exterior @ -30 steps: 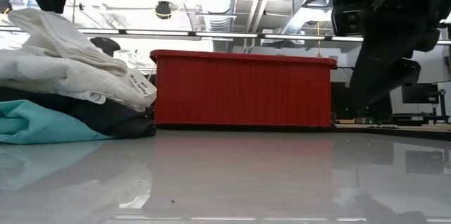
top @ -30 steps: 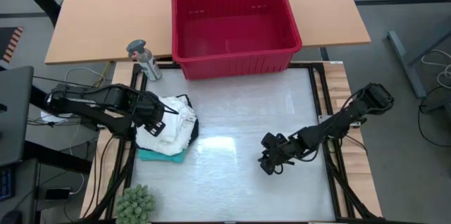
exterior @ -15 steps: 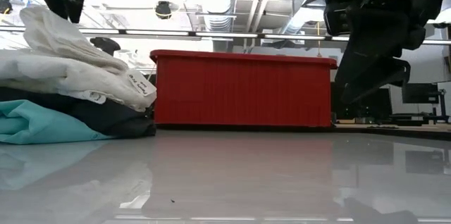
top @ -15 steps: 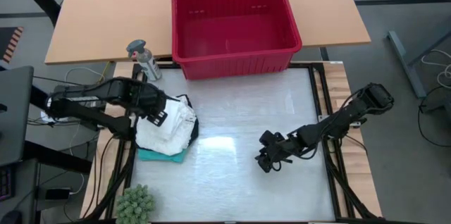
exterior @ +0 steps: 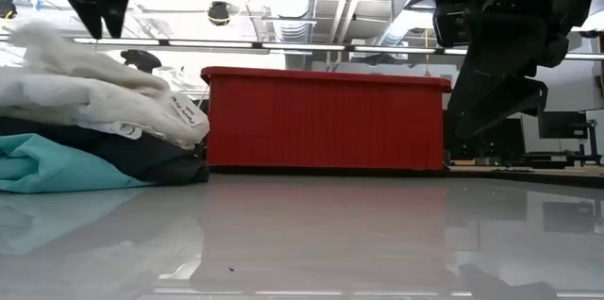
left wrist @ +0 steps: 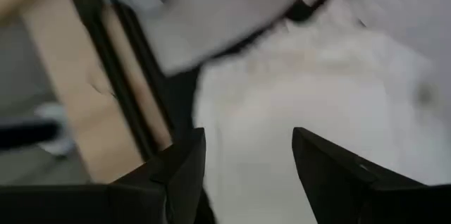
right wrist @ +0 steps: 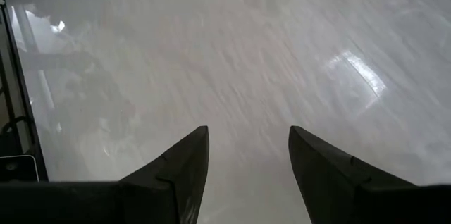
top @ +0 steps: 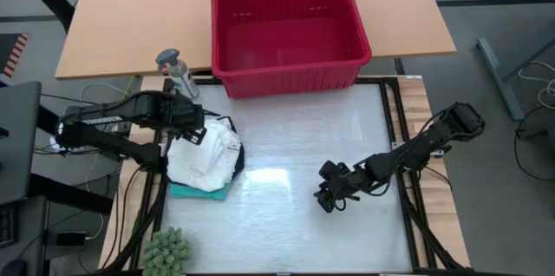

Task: Fold laundry
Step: Stack the folded white shorts on top of the folded white dress

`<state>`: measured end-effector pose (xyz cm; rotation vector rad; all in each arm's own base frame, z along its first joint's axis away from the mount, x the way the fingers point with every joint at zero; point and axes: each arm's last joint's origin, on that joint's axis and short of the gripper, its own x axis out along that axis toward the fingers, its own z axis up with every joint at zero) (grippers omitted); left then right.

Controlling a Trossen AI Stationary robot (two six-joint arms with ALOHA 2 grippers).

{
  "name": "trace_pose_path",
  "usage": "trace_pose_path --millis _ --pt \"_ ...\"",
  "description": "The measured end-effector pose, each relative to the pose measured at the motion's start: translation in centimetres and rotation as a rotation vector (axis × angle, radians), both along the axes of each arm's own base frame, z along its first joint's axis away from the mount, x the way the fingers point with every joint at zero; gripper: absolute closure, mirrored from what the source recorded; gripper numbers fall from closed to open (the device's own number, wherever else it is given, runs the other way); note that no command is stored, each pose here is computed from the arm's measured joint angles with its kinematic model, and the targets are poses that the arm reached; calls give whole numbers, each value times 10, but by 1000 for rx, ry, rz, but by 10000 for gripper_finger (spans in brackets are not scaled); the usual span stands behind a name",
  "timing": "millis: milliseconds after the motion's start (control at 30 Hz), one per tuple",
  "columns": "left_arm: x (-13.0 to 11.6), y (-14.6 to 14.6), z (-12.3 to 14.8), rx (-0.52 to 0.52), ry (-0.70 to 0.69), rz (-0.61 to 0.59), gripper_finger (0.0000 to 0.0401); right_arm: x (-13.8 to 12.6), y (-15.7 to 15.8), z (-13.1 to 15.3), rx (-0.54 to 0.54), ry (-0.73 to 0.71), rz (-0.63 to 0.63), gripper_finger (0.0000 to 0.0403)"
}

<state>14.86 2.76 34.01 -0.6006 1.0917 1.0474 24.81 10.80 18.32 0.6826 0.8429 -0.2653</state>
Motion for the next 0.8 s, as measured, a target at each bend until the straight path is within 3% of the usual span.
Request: trace_pose_path --millis 267,400,467,533,633,733,800 --pt "2 12 2 109 -23 64 199 0 0 0 3 -5 0 182" --pt "10 0 8 284 -215 176 200 0 0 0 4 -6 0 182" --pt "6 -14 14 400 -370 249 204 1 0 1 4 -7 0 182" --pt "-3 -28 22 449 -529 271 211 1 0 1 5 -9 0 182" --pt "-14 -47 25 386 -718 255 227 1 0 1 4 -12 -1 182" --pt "-18 -58 3 266 -727 275 247 2 -2 1 -15 -17 8 182" --pt "-16 -62 -23 201 -711 362 263 3 -4 1 -27 -18 12 182"
